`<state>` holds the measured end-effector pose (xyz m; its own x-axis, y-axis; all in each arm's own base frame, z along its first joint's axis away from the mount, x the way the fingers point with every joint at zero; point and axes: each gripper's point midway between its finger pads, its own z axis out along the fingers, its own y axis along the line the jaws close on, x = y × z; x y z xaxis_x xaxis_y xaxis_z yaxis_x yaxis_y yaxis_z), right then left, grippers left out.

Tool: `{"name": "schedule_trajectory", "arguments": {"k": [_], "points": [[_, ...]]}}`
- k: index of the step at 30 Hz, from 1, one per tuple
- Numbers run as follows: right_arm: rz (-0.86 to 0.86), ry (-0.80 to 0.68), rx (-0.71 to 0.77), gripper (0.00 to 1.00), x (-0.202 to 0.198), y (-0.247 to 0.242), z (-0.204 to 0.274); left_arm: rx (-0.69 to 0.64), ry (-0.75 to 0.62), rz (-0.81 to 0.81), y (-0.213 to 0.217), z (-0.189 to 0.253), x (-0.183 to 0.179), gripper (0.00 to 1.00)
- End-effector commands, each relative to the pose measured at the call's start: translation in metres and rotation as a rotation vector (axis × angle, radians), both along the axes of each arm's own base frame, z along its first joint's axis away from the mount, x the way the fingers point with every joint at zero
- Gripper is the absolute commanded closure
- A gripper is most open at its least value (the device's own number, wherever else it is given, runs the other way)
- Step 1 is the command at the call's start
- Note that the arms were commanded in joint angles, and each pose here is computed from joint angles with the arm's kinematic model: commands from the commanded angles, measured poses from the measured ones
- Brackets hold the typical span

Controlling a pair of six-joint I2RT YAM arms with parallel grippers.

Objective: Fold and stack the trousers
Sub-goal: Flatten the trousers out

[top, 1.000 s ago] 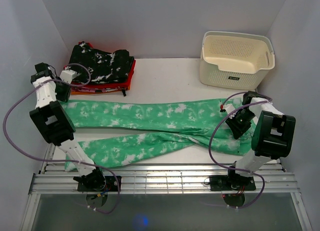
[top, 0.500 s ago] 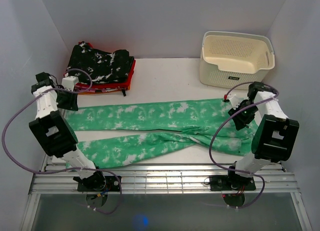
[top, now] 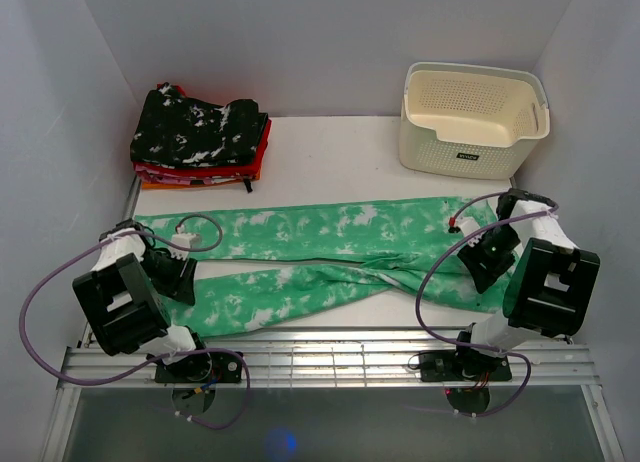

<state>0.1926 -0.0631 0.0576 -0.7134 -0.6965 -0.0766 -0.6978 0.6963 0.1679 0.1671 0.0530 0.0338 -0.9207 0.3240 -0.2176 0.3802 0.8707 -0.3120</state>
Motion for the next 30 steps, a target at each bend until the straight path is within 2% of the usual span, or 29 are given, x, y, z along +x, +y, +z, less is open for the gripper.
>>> {"name": "schedule_trajectory", "arguments": {"k": [1,4,8,14,18,22,26,30], "points": [[0.038,0.043,-0.046,0.42,-0.013,-0.01,-0.017,0.142,-0.041,-0.036,0.022,-0.018,-0.003,0.43],[0.016,0.047,-0.063,0.42,-0.008,-0.015,-0.028,0.174,-0.049,-0.03,0.031,-0.027,0.005,0.43],[-0.014,0.075,-0.053,0.43,-0.003,-0.021,-0.033,0.168,-0.044,-0.035,0.041,-0.021,0.024,0.5],[-0.021,0.068,-0.041,0.43,-0.001,-0.024,-0.029,0.257,-0.119,-0.135,0.068,0.018,0.049,0.49],[-0.02,0.066,-0.033,0.44,0.001,-0.022,-0.027,0.286,-0.126,-0.177,0.077,0.019,0.051,0.46],[-0.022,0.072,-0.036,0.44,0.0,-0.023,-0.027,0.3,-0.094,-0.195,0.083,-0.001,0.05,0.44],[-0.024,0.072,-0.04,0.44,0.001,-0.024,-0.024,0.374,-0.088,-0.195,0.104,-0.022,0.054,0.41],[-0.022,0.075,-0.04,0.44,0.001,-0.024,-0.023,0.418,-0.043,-0.233,0.114,-0.038,0.042,0.4]]}}
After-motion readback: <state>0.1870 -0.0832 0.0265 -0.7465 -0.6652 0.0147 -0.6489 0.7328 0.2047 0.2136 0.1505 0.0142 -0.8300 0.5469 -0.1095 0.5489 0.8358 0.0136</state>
